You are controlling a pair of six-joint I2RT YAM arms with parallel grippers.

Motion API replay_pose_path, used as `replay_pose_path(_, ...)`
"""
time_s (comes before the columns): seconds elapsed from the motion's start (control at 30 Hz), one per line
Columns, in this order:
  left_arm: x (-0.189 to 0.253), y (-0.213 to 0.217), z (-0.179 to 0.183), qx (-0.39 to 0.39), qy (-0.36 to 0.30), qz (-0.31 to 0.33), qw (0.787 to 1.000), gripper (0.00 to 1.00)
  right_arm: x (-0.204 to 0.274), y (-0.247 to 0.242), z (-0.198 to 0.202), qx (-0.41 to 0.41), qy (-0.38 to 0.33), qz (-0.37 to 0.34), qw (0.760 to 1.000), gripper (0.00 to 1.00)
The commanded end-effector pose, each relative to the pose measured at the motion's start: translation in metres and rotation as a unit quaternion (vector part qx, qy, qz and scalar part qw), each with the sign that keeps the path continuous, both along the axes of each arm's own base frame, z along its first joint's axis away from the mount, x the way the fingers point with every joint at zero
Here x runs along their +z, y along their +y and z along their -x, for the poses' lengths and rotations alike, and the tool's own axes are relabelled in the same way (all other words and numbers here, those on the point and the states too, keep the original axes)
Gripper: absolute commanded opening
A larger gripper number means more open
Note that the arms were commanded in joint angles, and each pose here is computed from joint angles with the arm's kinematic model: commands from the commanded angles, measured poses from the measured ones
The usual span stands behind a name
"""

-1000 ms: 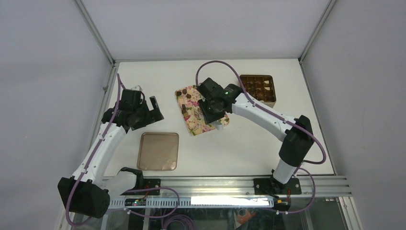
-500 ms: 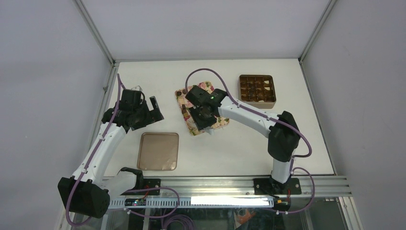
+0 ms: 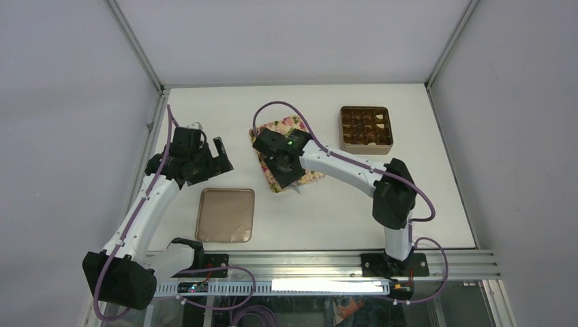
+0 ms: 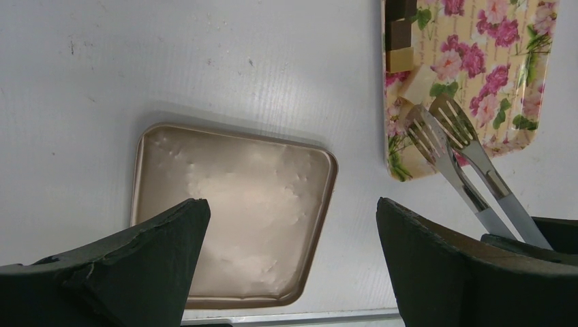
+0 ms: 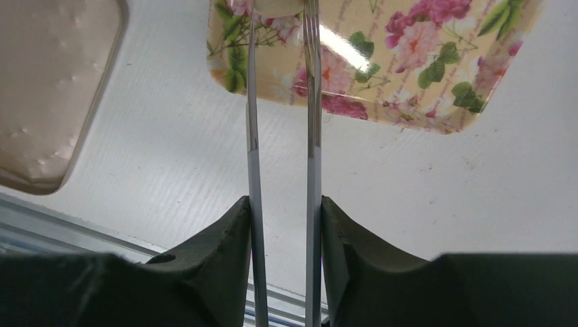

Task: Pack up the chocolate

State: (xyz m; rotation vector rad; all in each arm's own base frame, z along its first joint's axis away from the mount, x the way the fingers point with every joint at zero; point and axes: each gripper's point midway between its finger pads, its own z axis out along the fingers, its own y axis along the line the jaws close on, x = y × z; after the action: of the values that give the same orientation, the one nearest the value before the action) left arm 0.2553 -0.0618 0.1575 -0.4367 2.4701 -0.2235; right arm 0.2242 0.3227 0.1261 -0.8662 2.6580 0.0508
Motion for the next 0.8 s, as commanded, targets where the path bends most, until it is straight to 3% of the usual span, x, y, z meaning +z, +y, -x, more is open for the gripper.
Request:
replay_pose_path(0.0, 0.005, 0.001, -0.006, 0.007, -0.016, 0.008, 1.0, 0.99, 0.018, -0.01, -0.013, 0.007, -0.05, 0.035, 0.998, 0.4)
replay_pose_path(0.37, 0.006, 0.001, -0.005, 0.007, -0.018, 0.009, 1.0, 0.99, 0.009, 0.001, -0.006, 0.02, -0.032, 0.022, 0.999, 0.44)
replay_pose_path(0.77, 0.005, 0.002, -0.005, 0.007, -0.017, 0.007, 1.0, 0.99, 0.022, -0.001, -0.01, 0.012, -0.052, 0.007, 0.999, 0.23)
